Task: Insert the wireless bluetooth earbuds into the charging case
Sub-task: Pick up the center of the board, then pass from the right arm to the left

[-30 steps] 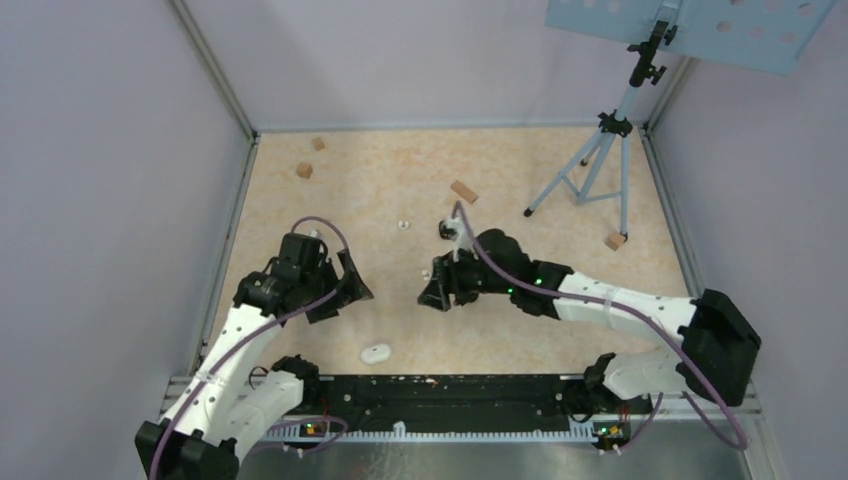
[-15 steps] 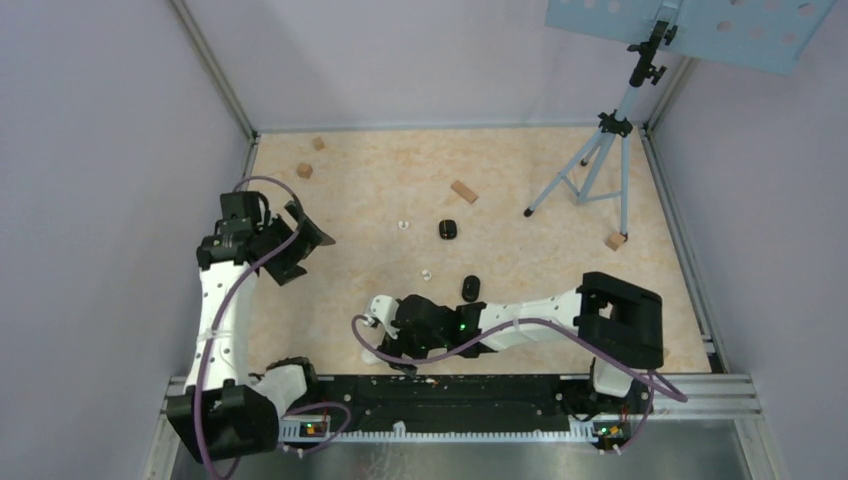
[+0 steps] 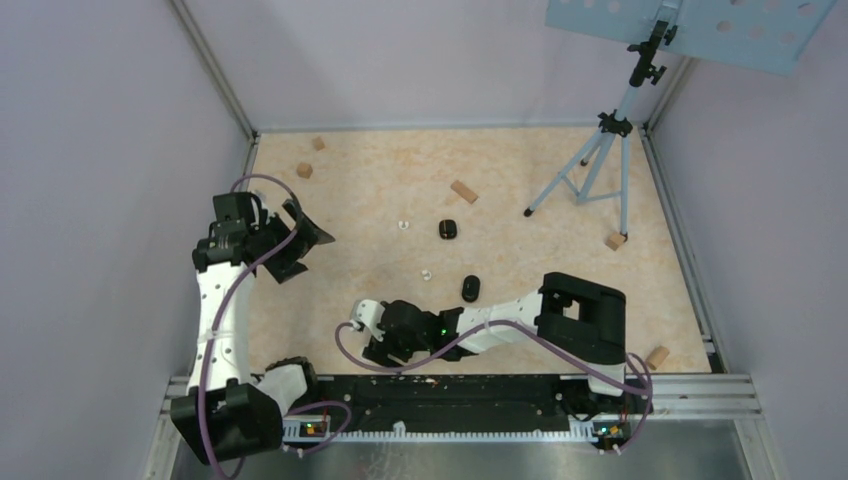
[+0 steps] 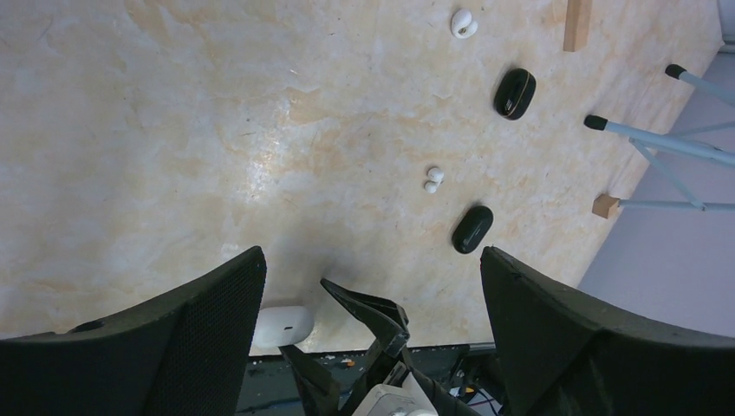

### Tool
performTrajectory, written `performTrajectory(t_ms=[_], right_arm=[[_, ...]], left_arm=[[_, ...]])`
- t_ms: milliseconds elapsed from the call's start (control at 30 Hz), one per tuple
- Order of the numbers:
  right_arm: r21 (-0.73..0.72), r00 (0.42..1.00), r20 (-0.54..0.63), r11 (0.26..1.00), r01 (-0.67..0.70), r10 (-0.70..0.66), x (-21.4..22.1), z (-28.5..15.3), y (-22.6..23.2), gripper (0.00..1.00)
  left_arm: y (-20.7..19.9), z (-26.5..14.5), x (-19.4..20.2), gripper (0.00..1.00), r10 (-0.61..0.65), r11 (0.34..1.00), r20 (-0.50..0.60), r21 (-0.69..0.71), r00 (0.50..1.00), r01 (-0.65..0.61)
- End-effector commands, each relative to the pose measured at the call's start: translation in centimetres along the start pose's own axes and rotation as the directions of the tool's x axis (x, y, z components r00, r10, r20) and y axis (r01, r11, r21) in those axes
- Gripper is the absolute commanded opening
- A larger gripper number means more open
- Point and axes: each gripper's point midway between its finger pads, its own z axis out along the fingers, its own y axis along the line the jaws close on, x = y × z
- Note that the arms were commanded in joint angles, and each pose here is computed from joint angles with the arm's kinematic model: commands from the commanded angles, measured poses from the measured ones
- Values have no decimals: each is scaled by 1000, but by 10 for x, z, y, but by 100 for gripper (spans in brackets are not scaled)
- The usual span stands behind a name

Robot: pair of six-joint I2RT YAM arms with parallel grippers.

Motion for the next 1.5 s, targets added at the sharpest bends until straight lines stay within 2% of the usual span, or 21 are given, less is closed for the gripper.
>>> performTrajectory(t_ms=[0, 300, 433, 500, 600, 667, 733, 833, 933, 1033, 1200, 1300, 1467], right_arm=[[3, 999, 35, 1000, 18, -18, -12, 11, 4, 70], [-13, 1000, 10, 1000, 14, -14, 1, 16, 6, 42], [10, 1000, 14, 1000, -3, 3, -3, 10, 3, 20], [31, 998, 35, 998, -50, 49, -12, 3, -4, 5], [5, 977, 115, 983, -181, 179, -32, -17, -16, 4], [-48, 937, 172, 953, -300, 303, -44, -35, -29, 4], [-129, 869, 236, 901, -415, 434, -57, -59, -43, 4], [-299, 717, 315, 782, -547, 622, -73, -100, -65, 4], [-461, 569, 363, 673, -578, 738, -86, -140, -86, 4], [-568, 468, 336, 572, -591, 817, -83, -159, -91, 4], [-709, 360, 291, 452, -541, 886, -94, -178, -89, 4], [-775, 304, 245, 374, -509, 921, -99, -183, -86, 3], [-802, 254, 238, 337, -493, 937, -98, -182, -90, 2]], left_arm=[[-6, -2, -4, 96, 25, 998, 29, 51, 999, -27], [-5, 2, 6, 97, 25, 996, 2, 83, 1000, -25], [-7, 4, 10, 97, 24, 994, -15, 106, 1000, -22], [-7, 5, 14, 97, 29, 992, -30, 121, 999, -26], [0, 15, 27, 97, 22, 992, -85, 127, 996, -11], [-2, 18, 38, 96, 31, 985, -139, 171, 990, -7], [-12, 17, 50, 95, 37, 967, -205, 256, 978, 17], [-29, 13, 61, 95, 67, 918, -235, 396, 970, 32], [-49, 2, 73, 96, 131, 838, -238, 545, 962, 21], [-60, -3, 91, 95, 207, 791, -245, 611, 947, -15], [-79, -1, 119, 95, 303, 777, -278, 626, 911, -67], [-89, 6, 132, 95, 316, 783, -304, 619, 899, -66], [-99, 10, 128, 94, 299, 797, -296, 601, 907, -66]])
